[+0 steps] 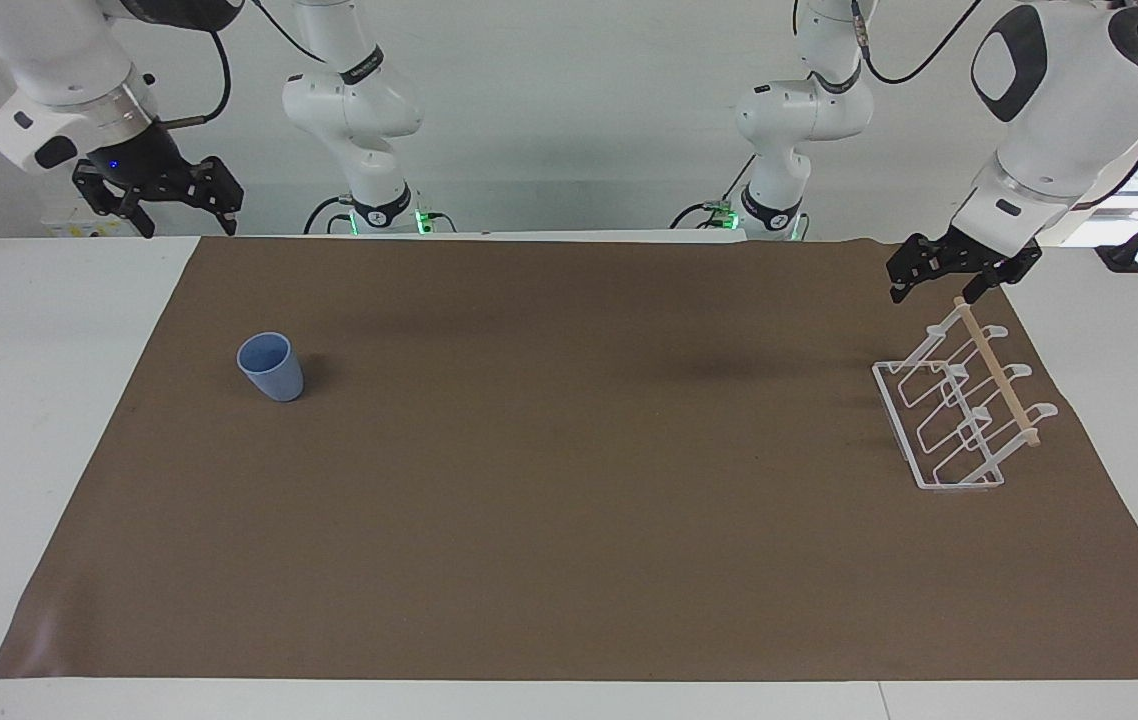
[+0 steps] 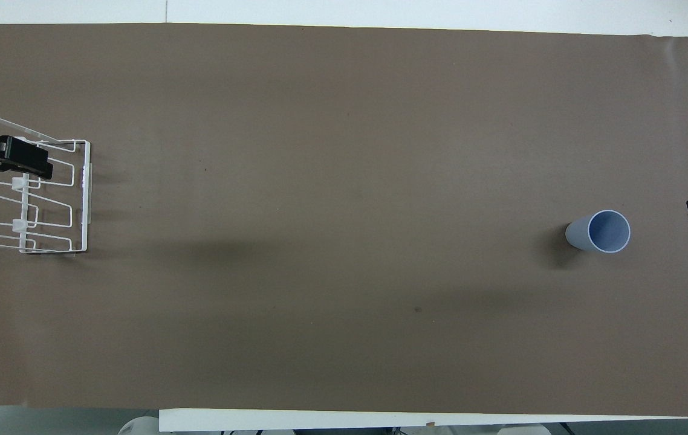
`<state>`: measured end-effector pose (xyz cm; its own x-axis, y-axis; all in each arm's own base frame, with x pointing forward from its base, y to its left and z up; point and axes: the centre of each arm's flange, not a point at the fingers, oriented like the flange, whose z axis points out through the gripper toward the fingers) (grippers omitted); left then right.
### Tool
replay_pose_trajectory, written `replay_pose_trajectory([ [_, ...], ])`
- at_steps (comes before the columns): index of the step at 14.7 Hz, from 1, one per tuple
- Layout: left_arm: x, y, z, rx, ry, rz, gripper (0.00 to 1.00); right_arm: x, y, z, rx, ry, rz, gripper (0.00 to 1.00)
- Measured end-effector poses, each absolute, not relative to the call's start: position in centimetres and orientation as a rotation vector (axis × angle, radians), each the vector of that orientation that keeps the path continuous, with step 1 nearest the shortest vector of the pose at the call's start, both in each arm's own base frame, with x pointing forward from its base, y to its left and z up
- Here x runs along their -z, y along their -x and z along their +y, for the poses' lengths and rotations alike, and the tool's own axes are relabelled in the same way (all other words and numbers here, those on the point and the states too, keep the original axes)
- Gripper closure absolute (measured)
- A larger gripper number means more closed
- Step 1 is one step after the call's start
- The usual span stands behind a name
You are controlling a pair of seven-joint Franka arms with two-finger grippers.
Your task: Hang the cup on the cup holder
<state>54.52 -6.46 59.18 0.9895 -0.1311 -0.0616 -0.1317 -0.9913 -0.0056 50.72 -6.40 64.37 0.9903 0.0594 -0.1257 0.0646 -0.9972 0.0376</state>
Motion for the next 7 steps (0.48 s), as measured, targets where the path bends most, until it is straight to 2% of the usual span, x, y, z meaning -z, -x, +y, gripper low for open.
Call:
replay_pose_trajectory([
  [7,-59.18,-54.52,-6.46,-0.096,3.124,0.206,0.00,-64.37,-50.70,-6.56,0.194,-3.093,0.091,0.00],
])
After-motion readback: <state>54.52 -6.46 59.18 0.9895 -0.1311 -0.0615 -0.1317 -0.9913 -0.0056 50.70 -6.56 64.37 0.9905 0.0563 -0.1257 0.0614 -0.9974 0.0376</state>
